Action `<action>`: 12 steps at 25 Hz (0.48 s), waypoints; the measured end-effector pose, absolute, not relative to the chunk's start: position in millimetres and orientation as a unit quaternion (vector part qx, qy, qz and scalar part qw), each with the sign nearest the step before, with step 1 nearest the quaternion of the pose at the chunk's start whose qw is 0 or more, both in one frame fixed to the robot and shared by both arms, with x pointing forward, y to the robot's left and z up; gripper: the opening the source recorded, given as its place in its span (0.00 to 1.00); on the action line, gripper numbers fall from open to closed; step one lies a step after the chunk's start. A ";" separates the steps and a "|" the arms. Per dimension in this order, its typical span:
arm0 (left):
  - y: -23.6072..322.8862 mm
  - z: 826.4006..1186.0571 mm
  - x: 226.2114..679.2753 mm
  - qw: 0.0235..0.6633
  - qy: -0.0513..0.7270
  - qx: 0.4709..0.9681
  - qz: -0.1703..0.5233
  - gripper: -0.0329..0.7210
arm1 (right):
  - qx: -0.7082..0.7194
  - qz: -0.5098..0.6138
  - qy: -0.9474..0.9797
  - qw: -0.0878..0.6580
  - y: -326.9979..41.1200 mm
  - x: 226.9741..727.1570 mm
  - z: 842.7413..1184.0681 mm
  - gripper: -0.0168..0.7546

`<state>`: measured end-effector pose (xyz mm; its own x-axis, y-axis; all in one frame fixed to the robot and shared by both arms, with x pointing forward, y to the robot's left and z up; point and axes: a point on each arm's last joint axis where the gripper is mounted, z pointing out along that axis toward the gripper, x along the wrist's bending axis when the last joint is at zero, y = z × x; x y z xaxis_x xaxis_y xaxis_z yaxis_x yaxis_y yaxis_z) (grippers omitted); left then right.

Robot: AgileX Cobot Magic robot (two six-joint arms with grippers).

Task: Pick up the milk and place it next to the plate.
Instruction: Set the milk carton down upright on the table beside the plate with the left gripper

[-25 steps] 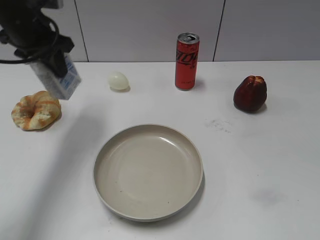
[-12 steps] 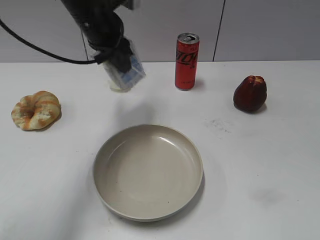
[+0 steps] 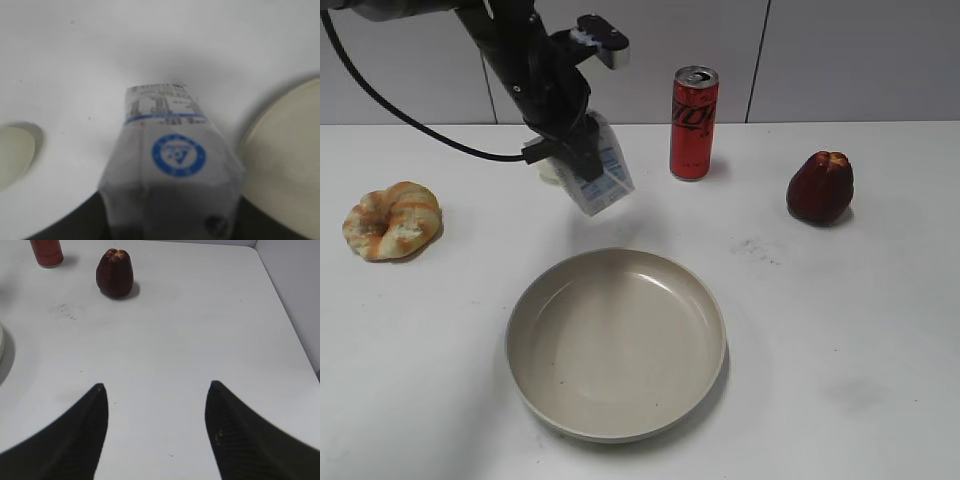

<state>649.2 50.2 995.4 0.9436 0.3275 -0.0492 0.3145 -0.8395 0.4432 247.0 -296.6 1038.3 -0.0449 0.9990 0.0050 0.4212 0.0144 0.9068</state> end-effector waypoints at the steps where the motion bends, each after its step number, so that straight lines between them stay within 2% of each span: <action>1: 49.6 995.6 648.7 0.232 0.163 0.959 0.011 0.41 | 0.584 0.390 0.608 0.370 -296.6 247.0 1038.3 0.63; 6: 47.8 996.4 646.9 0.240 0.155 0.958 0.002 0.41 | 0.584 0.390 0.608 0.370 -296.6 247.0 1038.3 0.63; 12: 45.7 972.5 650.6 0.226 0.154 0.962 -0.016 0.41 | 0.584 0.390 0.608 0.370 -296.6 247.0 1038.3 0.63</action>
